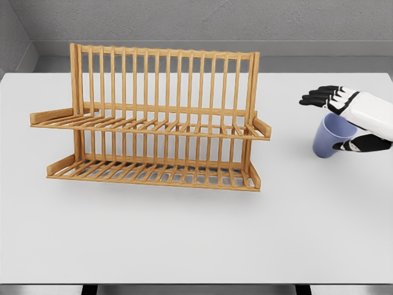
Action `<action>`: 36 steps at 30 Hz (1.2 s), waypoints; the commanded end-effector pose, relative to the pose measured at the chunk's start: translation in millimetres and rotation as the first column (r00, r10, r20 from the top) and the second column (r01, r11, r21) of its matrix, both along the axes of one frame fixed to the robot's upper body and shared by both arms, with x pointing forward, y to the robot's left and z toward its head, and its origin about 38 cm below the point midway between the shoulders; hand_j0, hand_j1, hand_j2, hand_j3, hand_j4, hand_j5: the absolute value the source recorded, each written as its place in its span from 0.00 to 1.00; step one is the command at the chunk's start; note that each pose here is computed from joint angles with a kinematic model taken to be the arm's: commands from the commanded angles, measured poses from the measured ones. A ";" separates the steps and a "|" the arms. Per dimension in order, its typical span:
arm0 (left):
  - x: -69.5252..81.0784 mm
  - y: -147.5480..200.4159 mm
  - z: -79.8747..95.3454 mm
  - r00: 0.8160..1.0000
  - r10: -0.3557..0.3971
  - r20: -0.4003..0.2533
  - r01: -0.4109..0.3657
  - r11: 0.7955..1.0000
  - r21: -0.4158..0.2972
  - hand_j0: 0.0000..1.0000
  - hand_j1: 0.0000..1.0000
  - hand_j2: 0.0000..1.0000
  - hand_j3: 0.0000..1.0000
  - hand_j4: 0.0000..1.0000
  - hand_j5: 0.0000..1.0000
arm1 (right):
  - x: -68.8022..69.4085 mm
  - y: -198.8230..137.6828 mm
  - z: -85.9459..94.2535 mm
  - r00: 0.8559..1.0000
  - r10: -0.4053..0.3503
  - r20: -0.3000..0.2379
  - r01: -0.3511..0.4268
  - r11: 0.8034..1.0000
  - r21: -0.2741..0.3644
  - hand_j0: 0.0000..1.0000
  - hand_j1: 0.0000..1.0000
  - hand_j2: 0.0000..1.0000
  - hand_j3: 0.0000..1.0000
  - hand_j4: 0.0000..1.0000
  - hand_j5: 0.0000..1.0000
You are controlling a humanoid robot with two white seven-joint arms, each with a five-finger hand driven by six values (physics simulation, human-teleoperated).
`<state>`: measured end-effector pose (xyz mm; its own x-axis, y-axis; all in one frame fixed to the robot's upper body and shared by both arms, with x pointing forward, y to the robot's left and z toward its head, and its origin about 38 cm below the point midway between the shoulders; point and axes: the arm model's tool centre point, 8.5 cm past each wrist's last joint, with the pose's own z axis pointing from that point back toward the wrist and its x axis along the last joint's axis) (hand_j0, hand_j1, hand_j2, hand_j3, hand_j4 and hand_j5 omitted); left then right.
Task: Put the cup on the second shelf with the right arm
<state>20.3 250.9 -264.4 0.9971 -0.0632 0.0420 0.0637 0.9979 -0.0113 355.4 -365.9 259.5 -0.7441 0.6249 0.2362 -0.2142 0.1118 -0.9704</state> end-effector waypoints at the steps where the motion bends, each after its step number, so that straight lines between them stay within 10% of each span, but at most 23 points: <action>1: 0.0 0.0 0.0 1.000 0.000 0.000 0.000 1.000 0.000 1.00 1.00 1.00 1.00 1.00 1.00 | 0.8 -1.9 0.9 1.000 -0.006 -0.001 0.006 1.000 0.006 1.00 1.00 1.00 1.00 1.00 1.00; 5: 0.0 0.0 0.0 1.000 0.000 0.000 0.000 1.000 0.000 1.00 1.00 1.00 1.00 1.00 1.00 | 1.2 -16.4 12.8 0.999 -0.047 0.027 0.047 0.999 0.012 1.00 1.00 1.00 1.00 1.00 1.00; 8: 0.0 0.0 0.0 1.000 0.000 0.000 0.000 1.000 0.000 1.00 1.00 1.00 1.00 1.00 1.00 | 3.9 -71.7 8.6 0.984 -0.173 -0.052 0.164 0.976 -0.144 1.00 1.00 1.00 1.00 1.00 1.00; 11: 0.0 0.0 0.0 1.000 0.000 0.000 0.000 1.000 0.000 1.00 1.00 1.00 1.00 1.00 1.00 | -0.7 -89.6 9.7 0.964 -0.192 -0.185 0.123 0.936 -0.330 1.00 1.00 1.00 1.00 1.00 1.00; 19: 0.0 0.0 0.0 1.000 0.000 0.000 0.000 1.000 0.000 1.00 1.00 1.00 1.00 1.00 1.00 | 21.0 -75.3 45.0 0.984 -0.162 -0.069 0.139 0.955 -0.262 1.00 1.00 1.00 1.00 1.00 1.00; 22: 0.0 0.0 0.0 1.000 0.000 0.000 0.000 1.000 0.000 1.00 1.00 1.00 1.00 1.00 1.00 | 47.9 -47.5 11.1 0.981 -0.105 -0.162 0.060 0.963 -0.264 1.00 1.00 1.00 1.00 1.00 1.00; 36: 0.0 0.0 0.0 1.000 0.000 0.000 0.000 1.000 0.000 1.00 1.00 1.00 1.00 1.00 1.00 | 66.2 -52.3 -30.1 0.952 -0.150 -0.268 0.069 0.955 -0.289 1.00 1.00 1.00 1.00 1.00 1.00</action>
<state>20.3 250.9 -264.4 0.9971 -0.0632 0.0420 0.0637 0.9979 -0.0113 423.1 -418.6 251.3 -0.6113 0.7656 0.2003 -0.4367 -0.1153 -0.8922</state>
